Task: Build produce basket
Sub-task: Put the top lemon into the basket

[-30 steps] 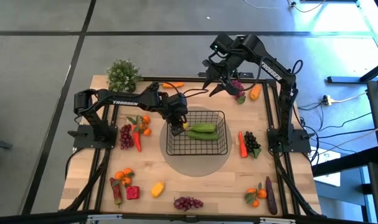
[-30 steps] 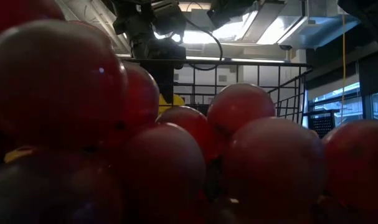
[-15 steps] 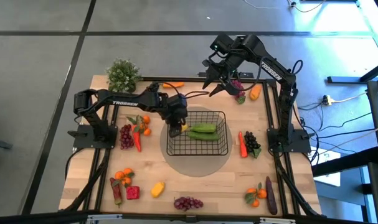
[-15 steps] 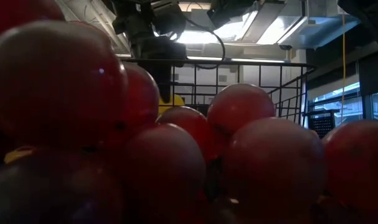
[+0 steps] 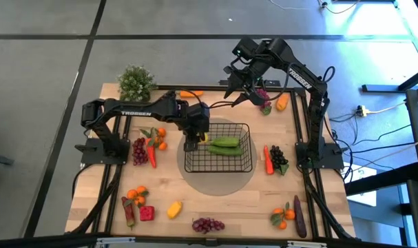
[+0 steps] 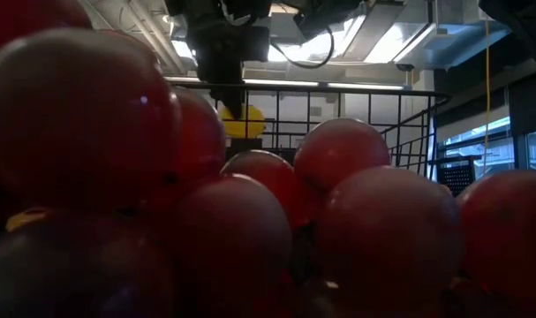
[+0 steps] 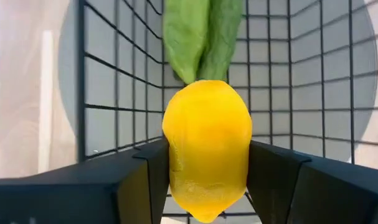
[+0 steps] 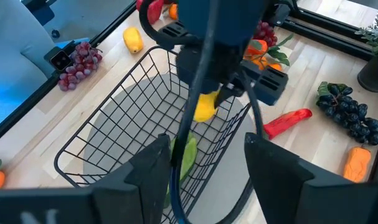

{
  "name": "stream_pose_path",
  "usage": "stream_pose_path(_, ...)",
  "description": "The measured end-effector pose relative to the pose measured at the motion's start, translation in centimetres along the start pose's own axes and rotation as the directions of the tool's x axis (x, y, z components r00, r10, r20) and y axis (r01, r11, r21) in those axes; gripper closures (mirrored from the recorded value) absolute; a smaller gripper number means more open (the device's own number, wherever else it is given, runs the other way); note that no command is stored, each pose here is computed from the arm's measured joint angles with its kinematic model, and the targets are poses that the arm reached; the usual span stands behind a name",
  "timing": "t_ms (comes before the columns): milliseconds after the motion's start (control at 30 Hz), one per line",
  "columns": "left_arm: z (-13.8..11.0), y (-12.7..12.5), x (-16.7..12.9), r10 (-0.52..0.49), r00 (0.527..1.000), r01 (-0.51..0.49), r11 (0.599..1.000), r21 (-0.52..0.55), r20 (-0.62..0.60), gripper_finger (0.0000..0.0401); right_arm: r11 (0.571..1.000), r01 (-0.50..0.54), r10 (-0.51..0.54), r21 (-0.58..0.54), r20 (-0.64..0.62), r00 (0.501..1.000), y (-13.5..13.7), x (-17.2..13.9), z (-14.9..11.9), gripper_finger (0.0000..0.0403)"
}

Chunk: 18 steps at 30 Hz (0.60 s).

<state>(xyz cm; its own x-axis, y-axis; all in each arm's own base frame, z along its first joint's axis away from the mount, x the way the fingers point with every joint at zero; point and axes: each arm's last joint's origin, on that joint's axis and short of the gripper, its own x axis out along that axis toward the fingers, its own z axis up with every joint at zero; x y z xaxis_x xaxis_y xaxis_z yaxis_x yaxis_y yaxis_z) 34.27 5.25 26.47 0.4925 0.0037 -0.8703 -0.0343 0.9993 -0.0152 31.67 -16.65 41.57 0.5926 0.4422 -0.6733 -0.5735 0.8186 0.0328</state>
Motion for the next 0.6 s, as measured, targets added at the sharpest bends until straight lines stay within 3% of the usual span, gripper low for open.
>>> stream_pose_path(600,0.14,-0.42,0.03,0.031,0.999,-0.031,0.999,-0.013,0.007,0.0231,1.000,0.000,0.000,0.000,0.000,1.000,0.00,0.00,0.00,0.0209)
